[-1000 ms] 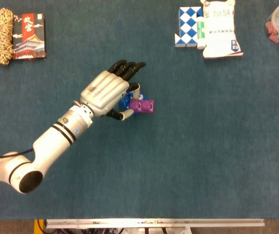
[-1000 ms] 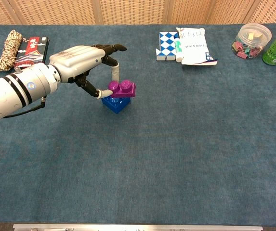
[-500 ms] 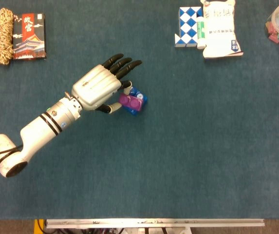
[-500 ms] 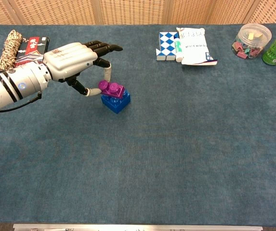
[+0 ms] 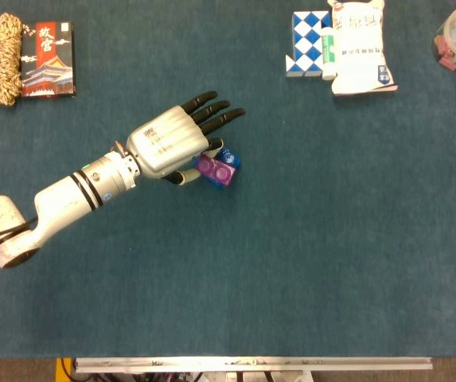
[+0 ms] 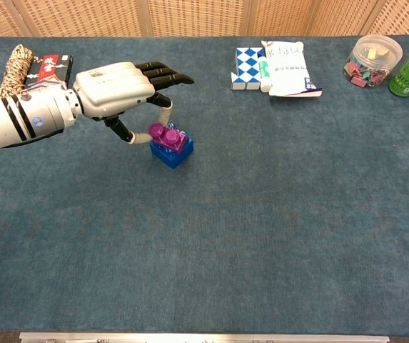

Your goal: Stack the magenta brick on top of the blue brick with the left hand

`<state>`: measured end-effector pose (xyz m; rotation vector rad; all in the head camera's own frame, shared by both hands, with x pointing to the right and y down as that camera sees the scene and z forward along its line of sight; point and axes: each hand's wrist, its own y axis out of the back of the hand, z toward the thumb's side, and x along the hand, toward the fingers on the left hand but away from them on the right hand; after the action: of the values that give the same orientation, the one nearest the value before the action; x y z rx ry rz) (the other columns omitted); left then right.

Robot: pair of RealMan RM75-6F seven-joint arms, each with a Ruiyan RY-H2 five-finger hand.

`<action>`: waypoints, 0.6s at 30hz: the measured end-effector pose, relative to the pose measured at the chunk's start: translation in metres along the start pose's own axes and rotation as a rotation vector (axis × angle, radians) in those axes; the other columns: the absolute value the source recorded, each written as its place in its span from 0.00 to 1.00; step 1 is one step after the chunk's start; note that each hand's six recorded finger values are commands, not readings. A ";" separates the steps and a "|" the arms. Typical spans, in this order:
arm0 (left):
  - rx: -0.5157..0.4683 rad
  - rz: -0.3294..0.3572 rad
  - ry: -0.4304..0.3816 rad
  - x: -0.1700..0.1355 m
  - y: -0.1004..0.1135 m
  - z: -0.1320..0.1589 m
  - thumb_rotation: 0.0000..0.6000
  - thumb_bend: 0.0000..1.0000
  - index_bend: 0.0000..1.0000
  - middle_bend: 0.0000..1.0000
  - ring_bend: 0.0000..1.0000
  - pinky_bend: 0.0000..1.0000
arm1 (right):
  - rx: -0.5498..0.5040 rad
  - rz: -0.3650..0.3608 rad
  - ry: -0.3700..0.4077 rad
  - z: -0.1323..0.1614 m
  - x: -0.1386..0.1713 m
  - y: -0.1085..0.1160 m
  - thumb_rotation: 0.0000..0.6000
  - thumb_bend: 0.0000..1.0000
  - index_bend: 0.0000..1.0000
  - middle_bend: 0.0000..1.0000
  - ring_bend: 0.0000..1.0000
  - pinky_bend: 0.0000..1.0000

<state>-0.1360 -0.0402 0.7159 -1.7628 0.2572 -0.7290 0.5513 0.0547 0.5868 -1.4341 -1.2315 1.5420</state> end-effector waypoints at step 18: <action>0.076 -0.068 -0.015 0.008 -0.003 -0.004 1.00 0.33 0.55 0.00 0.00 0.04 | -0.003 0.005 -0.012 -0.003 -0.004 -0.001 1.00 0.34 0.38 0.30 0.26 0.40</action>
<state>-0.1322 -0.0463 0.7222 -1.7114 0.1581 -0.7642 0.5550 0.0520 0.5889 -1.4328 -1.2381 1.5554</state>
